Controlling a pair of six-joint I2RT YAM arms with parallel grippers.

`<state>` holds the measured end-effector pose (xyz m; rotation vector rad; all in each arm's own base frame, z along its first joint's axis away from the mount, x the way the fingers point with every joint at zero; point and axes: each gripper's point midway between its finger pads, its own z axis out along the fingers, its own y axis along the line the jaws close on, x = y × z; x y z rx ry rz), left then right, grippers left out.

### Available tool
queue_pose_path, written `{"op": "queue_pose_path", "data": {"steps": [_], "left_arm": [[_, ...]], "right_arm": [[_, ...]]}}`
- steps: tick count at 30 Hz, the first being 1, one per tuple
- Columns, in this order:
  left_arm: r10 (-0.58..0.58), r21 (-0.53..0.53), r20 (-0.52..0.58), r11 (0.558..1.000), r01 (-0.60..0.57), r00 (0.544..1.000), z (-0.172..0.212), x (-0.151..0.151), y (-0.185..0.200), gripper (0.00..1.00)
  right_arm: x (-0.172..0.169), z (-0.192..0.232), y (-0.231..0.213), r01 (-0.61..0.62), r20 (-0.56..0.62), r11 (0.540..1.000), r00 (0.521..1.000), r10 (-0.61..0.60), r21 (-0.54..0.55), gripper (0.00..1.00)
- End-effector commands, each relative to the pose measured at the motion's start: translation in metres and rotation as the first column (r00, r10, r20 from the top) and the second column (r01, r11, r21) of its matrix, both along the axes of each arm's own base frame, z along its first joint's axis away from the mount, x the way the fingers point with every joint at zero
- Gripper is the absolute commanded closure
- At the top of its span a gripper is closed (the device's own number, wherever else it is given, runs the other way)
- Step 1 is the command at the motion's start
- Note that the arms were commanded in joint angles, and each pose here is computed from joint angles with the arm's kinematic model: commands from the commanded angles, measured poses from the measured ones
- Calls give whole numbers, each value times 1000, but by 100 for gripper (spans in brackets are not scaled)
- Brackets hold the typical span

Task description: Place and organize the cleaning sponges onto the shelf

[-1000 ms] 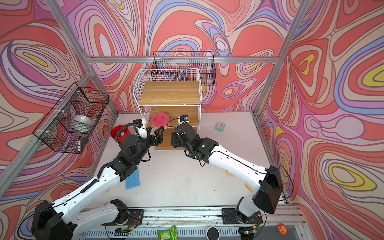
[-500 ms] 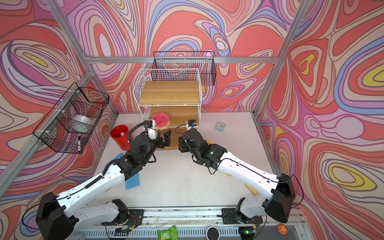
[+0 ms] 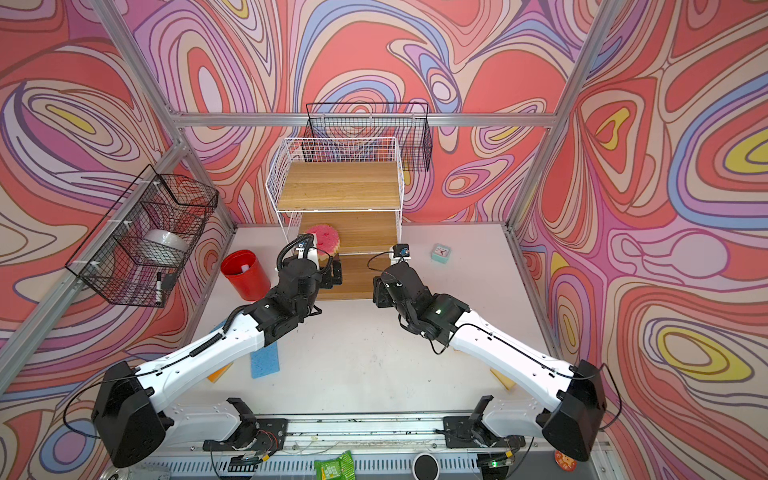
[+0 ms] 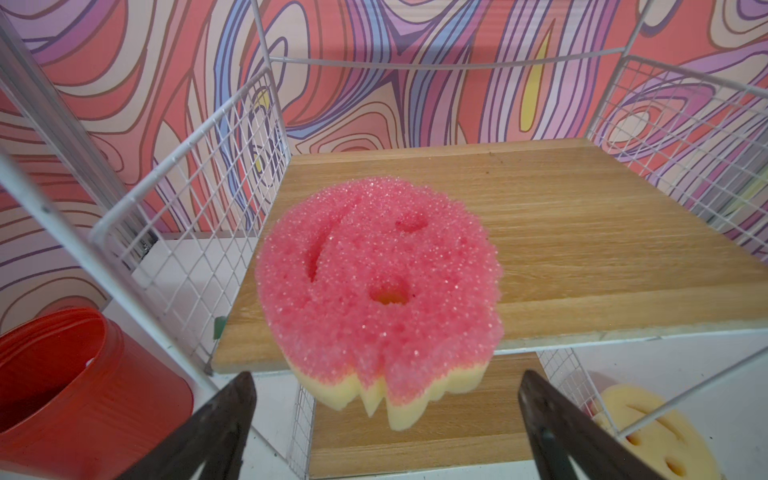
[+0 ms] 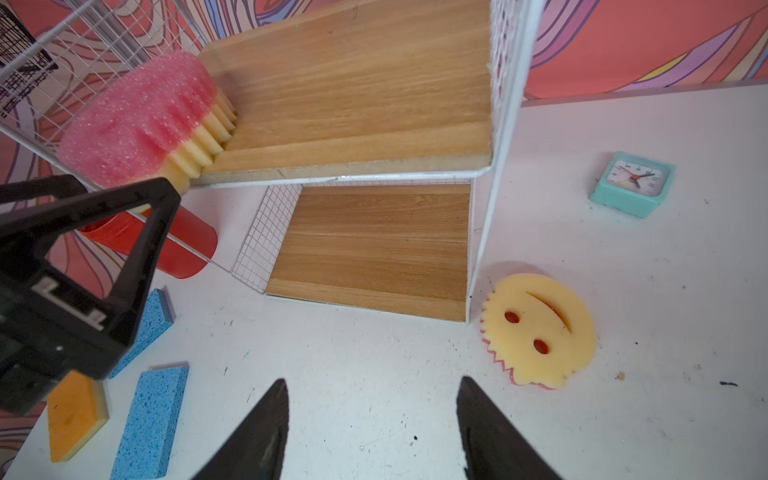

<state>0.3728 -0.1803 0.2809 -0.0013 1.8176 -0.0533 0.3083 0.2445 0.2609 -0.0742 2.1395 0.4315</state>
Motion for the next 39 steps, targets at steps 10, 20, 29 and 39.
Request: {"op": "queue_pose_path", "data": {"steps": [10,20,29,39], "left_arm": [[97,28,29,995,-98,995,10,9,13,0],[153,10,41,988,-153,987,14,13,27,0],[131,10,28,991,-131,991,11,14,25,0],[-72,-79,-29,994,70,997,5,-14,6,0]], "right_arm": [[-4,-5,2,-32,2,999,1000,32,6,34],[-4,-13,2,-35,-12,999,999,35,2,34],[-3,-13,5,-42,-16,999,999,42,7,34],[-15,-11,22,-177,-34,984,983,178,18,30]]}}
